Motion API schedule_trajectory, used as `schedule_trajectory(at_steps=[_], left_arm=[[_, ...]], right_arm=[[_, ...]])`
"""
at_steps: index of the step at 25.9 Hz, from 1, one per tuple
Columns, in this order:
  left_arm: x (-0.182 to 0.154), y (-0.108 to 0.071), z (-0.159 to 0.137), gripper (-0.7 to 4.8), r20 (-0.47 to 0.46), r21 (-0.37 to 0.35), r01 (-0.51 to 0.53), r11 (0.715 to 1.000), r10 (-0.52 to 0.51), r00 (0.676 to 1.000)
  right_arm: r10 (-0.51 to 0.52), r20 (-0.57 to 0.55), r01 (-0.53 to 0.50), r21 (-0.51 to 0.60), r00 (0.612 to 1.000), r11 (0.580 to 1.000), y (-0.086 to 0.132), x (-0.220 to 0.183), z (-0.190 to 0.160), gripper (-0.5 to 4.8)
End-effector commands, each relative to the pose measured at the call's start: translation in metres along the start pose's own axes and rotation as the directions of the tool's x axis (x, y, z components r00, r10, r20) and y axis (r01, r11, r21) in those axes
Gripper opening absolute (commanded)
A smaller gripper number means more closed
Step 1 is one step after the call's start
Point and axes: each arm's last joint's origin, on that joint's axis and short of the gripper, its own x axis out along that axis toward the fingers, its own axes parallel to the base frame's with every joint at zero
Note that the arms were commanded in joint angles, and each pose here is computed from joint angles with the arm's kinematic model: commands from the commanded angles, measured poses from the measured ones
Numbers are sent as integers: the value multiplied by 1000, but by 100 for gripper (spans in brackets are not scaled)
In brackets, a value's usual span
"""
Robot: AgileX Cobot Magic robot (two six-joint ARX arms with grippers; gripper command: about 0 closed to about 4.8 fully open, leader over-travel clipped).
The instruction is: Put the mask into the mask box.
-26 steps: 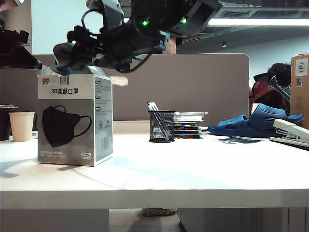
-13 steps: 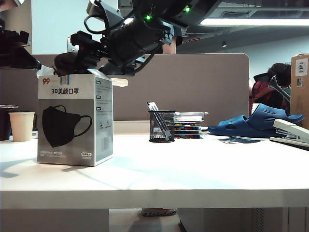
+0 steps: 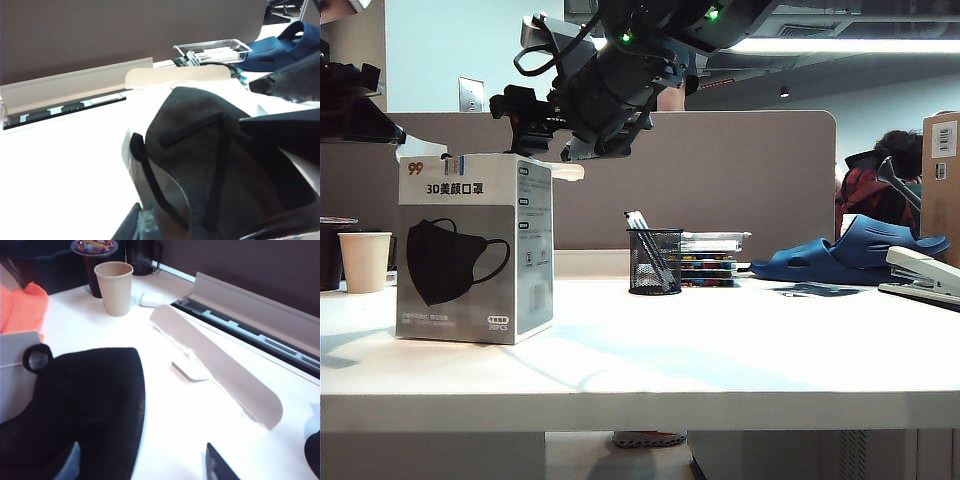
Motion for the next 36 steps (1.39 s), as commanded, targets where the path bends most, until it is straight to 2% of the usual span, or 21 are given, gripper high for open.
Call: schedule_trajectory(at_steps=[1,4,7,9,10,12,15,18,20,21,22,25,27,33,34,35,36], left_arm=[[0,1,3,-7,12,8,-4,1000,4,1000],[0,0,2,-6,12,8,-1,1000,1,1000],[0,0,2,-6,12,8,-1,1000,1,1000],[0,0,3,-6,12,8,-1,1000,1,1000],[0,0,2,-6,12,8,-1,1000,1,1000],[0,0,2,-6,12,8,-1,1000,1,1000],[0,0,2,-6,12,9,-1,1000,1,1000],[0,0,3,-6,12,8,-1,1000,1,1000],[0,0,3,-6,12,8,-1,1000,1,1000],[0,0,3,-6,12,8,-1,1000,1,1000],[0,0,3,-6,12,8,-1,1000,1,1000],[0,0,3,-6,12,9,-2,1000,2,1000],[0,0,3,-6,12,9,-2,1000,2,1000],[0,0,3,-4,12,9,-4,1000,4,1000],[0,0,3,24,12,9,-4,1000,4,1000],[0,0,3,78,12,9,-3,1000,3,1000],[0,0,3,196,13,9,0,1000,0,1000]], right_arm=[[7,-11,-7,-43,1000,999,3,-4,4,301],[2,-90,-12,-117,996,993,4,-4,-4,269],[13,-114,-28,-133,993,991,4,-4,-7,269],[131,-90,-141,-122,987,982,8,-4,-4,268],[258,-61,-264,-114,964,958,11,-5,-2,244],[412,-23,-412,-104,911,905,16,-7,1,148],[483,-25,-483,-74,875,872,20,-8,1,139],[475,-7,-474,-85,880,877,19,-12,8,154],[426,6,-424,-92,904,901,17,-16,14,208],[381,14,-378,-96,924,921,15,-19,19,260],[368,22,-364,-99,930,926,14,-22,22,286],[347,36,-342,-101,937,934,10,-28,30,286],[340,19,-337,-94,940,937,7,-30,30,248],[343,-94,-349,-54,935,936,6,-33,21,247],[322,-86,-328,-60,943,943,5,-36,24,247],[299,-75,-304,-66,951,950,4,-38,28,247],[253,-57,-257,-87,966,962,2,-43,35,244]])
